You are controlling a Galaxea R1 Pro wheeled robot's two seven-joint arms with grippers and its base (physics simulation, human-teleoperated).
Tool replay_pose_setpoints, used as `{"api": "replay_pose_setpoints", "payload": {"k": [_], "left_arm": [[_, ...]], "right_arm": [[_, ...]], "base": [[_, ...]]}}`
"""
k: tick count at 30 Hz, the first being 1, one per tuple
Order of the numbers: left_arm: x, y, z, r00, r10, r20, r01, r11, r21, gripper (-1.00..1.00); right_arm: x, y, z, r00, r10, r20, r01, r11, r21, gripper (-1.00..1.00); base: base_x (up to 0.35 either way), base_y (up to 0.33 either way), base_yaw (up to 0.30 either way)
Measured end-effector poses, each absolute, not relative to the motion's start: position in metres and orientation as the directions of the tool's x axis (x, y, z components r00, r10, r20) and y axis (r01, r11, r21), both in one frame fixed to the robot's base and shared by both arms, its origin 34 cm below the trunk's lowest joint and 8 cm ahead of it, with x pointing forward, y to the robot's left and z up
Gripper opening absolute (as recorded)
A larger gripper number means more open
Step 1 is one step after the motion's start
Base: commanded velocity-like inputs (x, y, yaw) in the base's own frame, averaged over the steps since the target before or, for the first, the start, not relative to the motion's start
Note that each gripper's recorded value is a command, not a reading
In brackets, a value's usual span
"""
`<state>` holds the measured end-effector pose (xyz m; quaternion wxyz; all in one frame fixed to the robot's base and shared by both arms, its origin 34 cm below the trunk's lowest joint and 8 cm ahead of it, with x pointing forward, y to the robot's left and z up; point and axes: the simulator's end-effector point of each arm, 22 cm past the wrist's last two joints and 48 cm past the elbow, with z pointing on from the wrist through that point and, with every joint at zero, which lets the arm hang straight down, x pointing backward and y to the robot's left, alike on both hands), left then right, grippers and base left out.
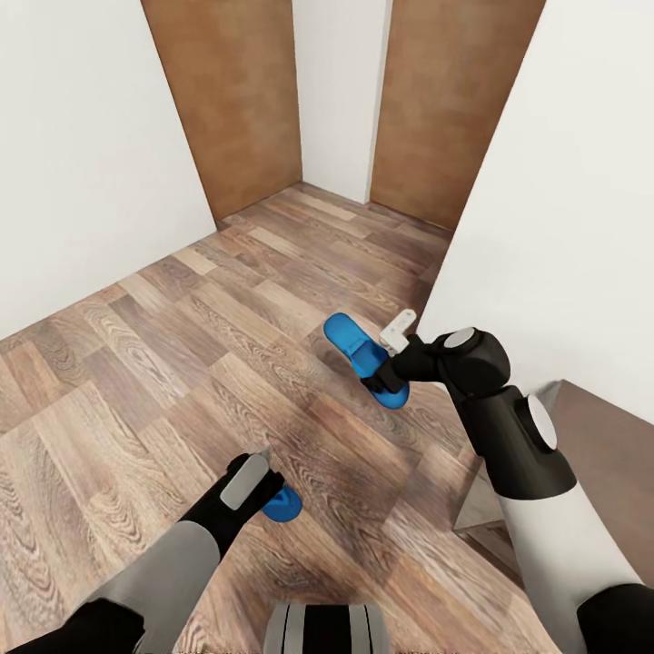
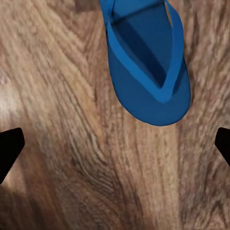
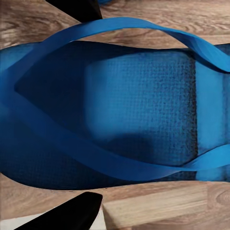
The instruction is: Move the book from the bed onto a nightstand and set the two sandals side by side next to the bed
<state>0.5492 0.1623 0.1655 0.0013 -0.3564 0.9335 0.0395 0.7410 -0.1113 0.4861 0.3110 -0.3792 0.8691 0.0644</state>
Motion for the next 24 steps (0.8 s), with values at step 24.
{"api": "replay_pose_setpoints", "payload": {"k": [24], "left_arm": [[0.594,0.203,0.152,-0.688,-0.722,-0.080,-0.724,0.690,0.003,1.00]], "right_arm": [[0.735,-0.112,0.447,-0.555,-0.620,-0.554,-0.705,0.704,-0.083,-1.00]], "base": [[0.032,-0.024,0.000]]}}
